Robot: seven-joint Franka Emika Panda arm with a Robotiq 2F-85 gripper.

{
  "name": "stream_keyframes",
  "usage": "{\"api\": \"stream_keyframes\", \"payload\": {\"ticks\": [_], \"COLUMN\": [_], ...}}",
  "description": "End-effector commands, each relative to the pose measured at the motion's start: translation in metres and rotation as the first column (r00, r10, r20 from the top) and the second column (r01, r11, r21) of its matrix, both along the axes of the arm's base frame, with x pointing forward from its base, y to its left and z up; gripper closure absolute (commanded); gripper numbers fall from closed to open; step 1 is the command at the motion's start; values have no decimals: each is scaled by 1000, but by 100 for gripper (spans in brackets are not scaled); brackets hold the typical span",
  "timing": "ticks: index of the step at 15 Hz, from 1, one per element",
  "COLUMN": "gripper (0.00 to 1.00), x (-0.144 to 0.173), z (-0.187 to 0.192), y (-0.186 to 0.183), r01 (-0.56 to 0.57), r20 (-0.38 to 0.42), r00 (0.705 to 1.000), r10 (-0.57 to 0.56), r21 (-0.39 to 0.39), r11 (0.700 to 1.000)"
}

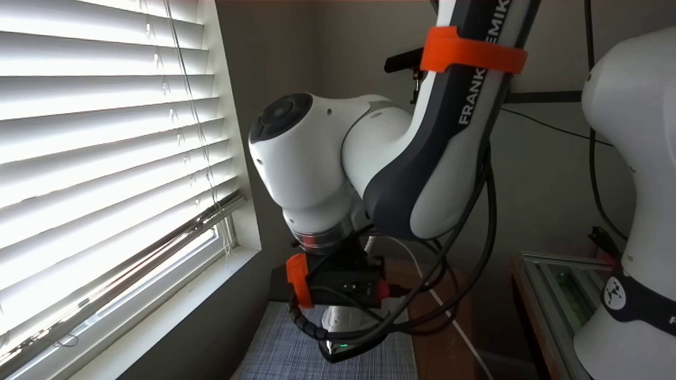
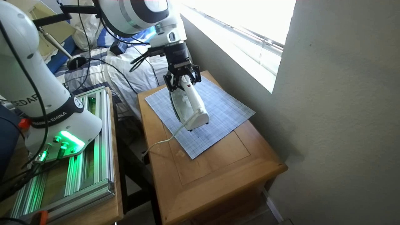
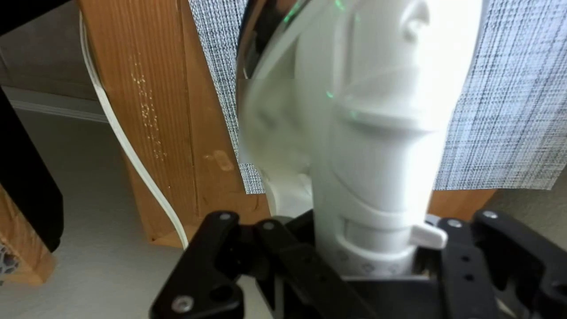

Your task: Lay the pressing iron down

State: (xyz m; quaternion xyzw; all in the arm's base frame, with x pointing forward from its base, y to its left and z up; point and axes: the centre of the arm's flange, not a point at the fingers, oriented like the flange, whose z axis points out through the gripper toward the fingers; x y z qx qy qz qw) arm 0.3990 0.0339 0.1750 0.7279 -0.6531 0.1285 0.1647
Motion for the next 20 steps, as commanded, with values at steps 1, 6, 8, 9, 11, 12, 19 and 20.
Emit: {"api": "stream_keyframes", "payload": {"ticks": [1,6,8,9,11,12,19,20], "gripper": [98,98,98,98,98,98,98,98], "x": [4,8,11,12,14,15,19,19], "z": [2,-13,-19,-21,-28,-33,-59,-62], "y": [3,9,12,14,18,20,32,33], "r01": [23,56,67,73,78,80,87,88], "r20": [26,58,73,80,95,101,111,110], "r00": [999,997,996,995,994,993,992,992], "r10": [-21,-49,-56,-59,-60,-60,-62,-64], "r21": [-74,-141,-164,-175,-190,-199,-235,-238], "r11": [997,988,984,982,979,977,968,967]}}
